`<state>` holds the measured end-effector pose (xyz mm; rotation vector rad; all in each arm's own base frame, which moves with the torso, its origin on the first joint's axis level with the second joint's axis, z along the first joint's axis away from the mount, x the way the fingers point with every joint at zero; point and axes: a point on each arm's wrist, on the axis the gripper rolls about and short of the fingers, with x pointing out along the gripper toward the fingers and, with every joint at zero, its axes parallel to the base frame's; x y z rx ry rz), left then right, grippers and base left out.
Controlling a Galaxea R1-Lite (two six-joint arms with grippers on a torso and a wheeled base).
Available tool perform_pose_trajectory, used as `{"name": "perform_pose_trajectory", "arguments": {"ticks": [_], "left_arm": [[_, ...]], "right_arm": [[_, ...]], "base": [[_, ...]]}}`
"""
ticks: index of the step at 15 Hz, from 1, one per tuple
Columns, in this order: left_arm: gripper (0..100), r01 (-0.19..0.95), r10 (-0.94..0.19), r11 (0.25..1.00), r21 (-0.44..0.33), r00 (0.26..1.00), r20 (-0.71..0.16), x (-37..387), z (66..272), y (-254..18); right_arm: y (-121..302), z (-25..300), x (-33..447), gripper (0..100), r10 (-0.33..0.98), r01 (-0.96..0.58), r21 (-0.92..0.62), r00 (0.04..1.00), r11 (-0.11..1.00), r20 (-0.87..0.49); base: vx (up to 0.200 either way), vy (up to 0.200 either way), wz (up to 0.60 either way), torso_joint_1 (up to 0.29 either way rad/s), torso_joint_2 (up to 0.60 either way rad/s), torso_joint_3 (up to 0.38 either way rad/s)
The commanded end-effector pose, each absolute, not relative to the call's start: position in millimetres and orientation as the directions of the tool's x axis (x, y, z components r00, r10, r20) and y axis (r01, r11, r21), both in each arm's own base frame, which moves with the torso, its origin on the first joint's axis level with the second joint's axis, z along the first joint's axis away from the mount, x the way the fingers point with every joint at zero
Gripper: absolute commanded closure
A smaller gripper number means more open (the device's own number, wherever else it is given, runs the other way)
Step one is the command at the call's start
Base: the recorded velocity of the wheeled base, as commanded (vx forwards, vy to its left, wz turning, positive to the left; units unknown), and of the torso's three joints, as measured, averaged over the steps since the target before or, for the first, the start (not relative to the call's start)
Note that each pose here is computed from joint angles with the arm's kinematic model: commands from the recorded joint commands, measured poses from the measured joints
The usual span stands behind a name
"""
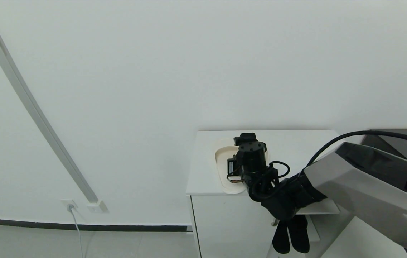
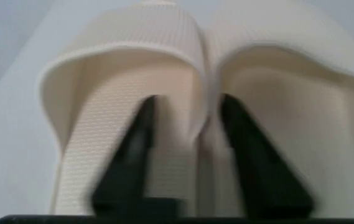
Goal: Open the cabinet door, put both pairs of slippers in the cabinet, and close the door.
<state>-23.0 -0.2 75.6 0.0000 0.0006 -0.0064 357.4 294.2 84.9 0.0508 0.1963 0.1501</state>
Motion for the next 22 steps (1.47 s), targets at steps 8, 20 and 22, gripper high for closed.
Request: {"name": "perform_pose_trajectory", "arguments": {"ticks": [8,20,22], "left_arm": [[100,0.006,-0.006,1.0,0.0,1.0,-0.002,-22.9,75.6,-0.2],[100,0.008,-0.008,1.0,0.005,1.0,-0.003,-22.8,75.2,-0.2],[100,0.006,-0.006,1.0,0.005,1.0,-0.003,-22.8,75.2,-0.2]], "right_arm": [[275.3,125.9,335.2,100,0.183,-0.174,0.075,0.971,0.982,-0.152],[192.5,159.4,212.8,100,0.505,-0.504,0.057,0.841,0.862,-0.194],[194.2,156.6,214.5,100,0.505,-0.505,0.055,0.839,0.861,-0.203]], "base": [[0.0,0.0,0.0,0.0,0.0,0.0],[0.0,0.0,0.0,0.0,0.0,0.0],[0.0,0.0,0.0,0.0,0.0,0.0]]}}
